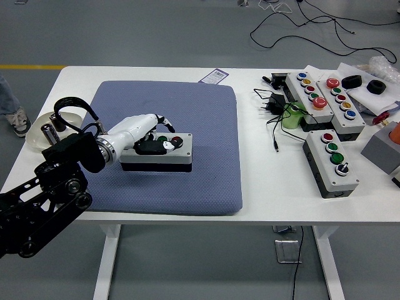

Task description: Pick up the button,place it on the desk,press the button,press the button

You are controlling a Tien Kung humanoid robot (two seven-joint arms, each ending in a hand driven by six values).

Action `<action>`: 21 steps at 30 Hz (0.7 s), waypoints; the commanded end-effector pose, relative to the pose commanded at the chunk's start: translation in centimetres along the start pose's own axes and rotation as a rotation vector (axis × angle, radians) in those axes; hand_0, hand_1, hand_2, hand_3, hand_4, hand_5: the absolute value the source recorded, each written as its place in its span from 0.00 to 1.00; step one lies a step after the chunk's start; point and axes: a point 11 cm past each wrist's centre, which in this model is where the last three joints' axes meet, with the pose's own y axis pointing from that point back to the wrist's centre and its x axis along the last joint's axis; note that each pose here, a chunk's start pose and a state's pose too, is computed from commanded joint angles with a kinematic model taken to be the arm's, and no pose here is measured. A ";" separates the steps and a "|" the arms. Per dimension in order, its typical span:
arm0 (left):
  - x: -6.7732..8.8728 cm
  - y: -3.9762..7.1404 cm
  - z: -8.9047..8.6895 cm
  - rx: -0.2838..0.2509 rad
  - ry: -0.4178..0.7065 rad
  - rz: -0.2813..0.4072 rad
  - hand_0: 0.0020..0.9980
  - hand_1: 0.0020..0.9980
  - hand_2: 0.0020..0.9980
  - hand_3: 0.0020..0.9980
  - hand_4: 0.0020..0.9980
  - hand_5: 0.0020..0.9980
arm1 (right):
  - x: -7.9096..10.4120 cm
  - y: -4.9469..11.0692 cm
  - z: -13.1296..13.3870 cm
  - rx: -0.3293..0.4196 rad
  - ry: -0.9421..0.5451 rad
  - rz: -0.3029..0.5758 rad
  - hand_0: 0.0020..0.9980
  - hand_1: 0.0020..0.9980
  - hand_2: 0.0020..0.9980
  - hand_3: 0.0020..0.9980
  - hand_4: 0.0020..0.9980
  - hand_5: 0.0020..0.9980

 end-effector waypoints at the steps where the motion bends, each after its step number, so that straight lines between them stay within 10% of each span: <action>1: -0.1 0.0 0.1 -0.001 -0.001 -0.003 0.00 0.04 0.11 0.71 0.69 0.79 | 0.0 0.0 0.0 0.000 0.000 0.000 0.69 0.66 0.71 0.66 0.35 0.19; 21: -1.9 -0.6 -0.4 0.025 -0.014 -0.067 0.00 0.03 0.11 0.72 0.69 0.80 | 0.1 0.0 0.0 0.000 0.002 0.002 0.69 0.66 0.71 0.66 0.35 0.19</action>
